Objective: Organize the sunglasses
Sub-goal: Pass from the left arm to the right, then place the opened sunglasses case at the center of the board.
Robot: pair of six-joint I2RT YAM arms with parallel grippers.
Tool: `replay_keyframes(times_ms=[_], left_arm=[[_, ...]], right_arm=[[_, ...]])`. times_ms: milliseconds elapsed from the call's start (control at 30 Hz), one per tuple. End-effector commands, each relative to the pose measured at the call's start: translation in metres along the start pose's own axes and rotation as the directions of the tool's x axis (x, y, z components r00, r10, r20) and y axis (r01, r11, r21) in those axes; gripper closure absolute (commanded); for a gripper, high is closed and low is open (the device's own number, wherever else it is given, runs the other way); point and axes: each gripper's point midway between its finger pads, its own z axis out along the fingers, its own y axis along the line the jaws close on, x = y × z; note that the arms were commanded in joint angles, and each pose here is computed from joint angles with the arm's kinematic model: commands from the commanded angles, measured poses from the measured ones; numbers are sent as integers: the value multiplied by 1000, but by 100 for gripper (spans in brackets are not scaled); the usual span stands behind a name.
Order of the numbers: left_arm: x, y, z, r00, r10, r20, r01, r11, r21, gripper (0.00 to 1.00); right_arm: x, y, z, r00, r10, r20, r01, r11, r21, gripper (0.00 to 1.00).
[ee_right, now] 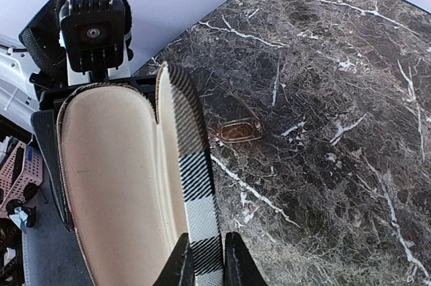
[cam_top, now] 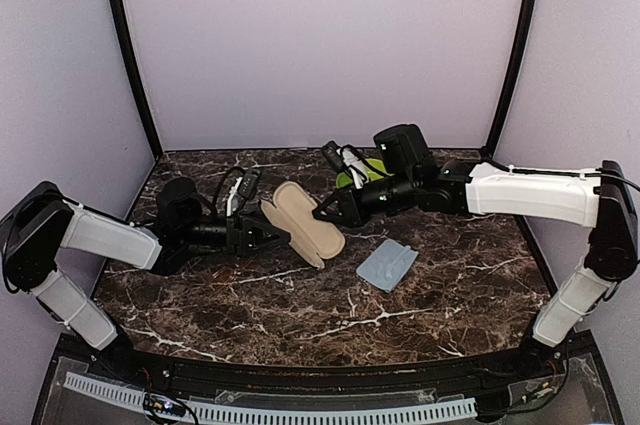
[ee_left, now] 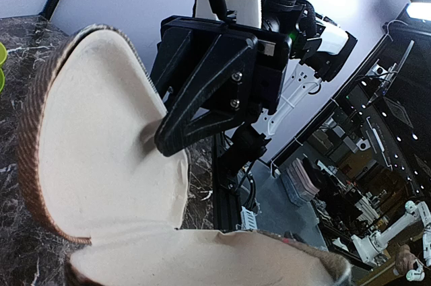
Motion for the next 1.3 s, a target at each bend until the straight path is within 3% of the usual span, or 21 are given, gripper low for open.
replay_keyframes(times_ms=[0,200,400,533,800,967,1167,1267], left_arm=[[-20,-16,3,995,92,38,-94,994,51,98],[-17,-14,3,996,80,33,-81,996,48,84],[-14,-9,3,999,45,28,-46,998,39,46],[-11,-4,4,1000,17,23,-18,1000,21,29],[-8,0,2,1000,10,28,-9,1000,-4,15],[-5,2,-2,999,17,29,-16,999,-38,12],[-8,8,-12,998,59,27,-54,986,-157,12],[-17,21,-22,995,89,46,-71,951,-300,12]], right_arm=[[-8,7,2,1000,-20,14,20,1000,-7,87],[-11,3,-2,999,-29,18,28,999,27,89],[-14,-9,-8,999,-49,7,48,992,116,91],[-12,-15,-9,999,-51,-1,50,988,148,92],[-27,-17,-32,997,-58,51,48,983,176,93],[-28,-33,-39,997,-64,33,53,966,253,93],[-21,-74,-42,997,-64,-39,75,889,452,92],[-16,-98,-38,996,-50,-79,86,829,552,93]])
